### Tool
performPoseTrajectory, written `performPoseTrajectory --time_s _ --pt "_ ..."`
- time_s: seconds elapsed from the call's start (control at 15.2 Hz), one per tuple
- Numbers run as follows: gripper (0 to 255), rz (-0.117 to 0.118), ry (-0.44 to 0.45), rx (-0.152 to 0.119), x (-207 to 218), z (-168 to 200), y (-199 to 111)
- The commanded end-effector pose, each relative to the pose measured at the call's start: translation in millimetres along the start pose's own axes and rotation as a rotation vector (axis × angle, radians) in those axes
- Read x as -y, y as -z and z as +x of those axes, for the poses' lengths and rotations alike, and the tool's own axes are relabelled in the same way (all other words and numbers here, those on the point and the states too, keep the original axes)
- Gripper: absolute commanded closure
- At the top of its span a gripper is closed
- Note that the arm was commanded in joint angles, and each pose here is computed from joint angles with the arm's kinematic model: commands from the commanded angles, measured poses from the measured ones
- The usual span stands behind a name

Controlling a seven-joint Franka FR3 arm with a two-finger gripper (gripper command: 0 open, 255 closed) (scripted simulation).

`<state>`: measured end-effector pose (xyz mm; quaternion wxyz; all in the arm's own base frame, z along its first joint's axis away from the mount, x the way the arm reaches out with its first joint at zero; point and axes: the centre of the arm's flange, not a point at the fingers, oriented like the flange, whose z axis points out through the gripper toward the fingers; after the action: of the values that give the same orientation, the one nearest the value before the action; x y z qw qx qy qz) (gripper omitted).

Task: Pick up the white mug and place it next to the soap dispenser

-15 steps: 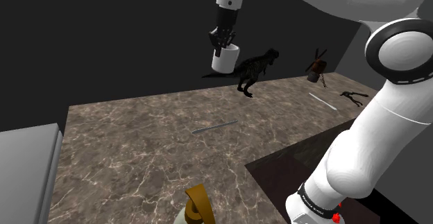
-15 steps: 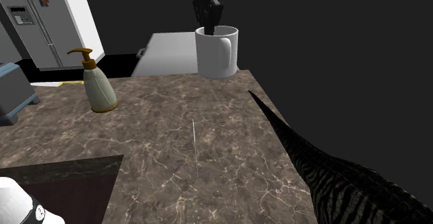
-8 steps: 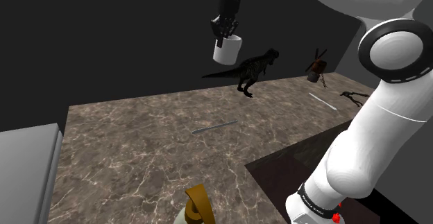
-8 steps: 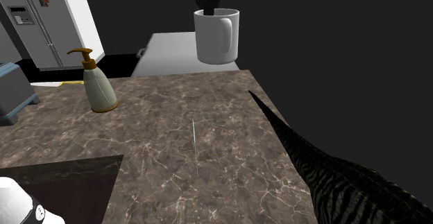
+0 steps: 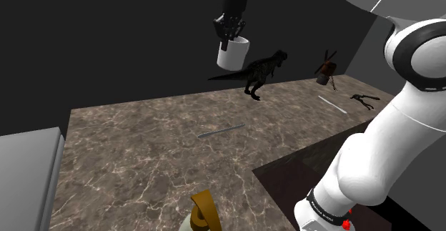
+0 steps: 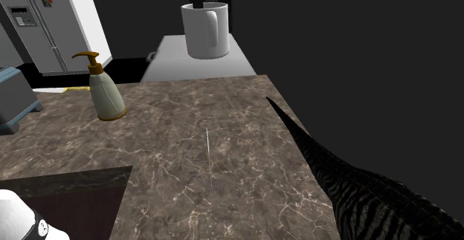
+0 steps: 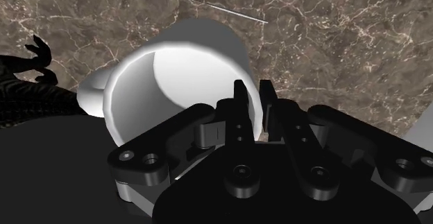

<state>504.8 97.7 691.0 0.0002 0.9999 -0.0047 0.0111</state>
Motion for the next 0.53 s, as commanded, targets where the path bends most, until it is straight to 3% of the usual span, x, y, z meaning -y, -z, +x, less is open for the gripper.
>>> performPoseTrajectory --time_s 0.0,0.46 --pt "255 0.000 -0.002 0.000 19 -16 0" --pt "255 0.000 -0.002 0.000 92 -73 1"
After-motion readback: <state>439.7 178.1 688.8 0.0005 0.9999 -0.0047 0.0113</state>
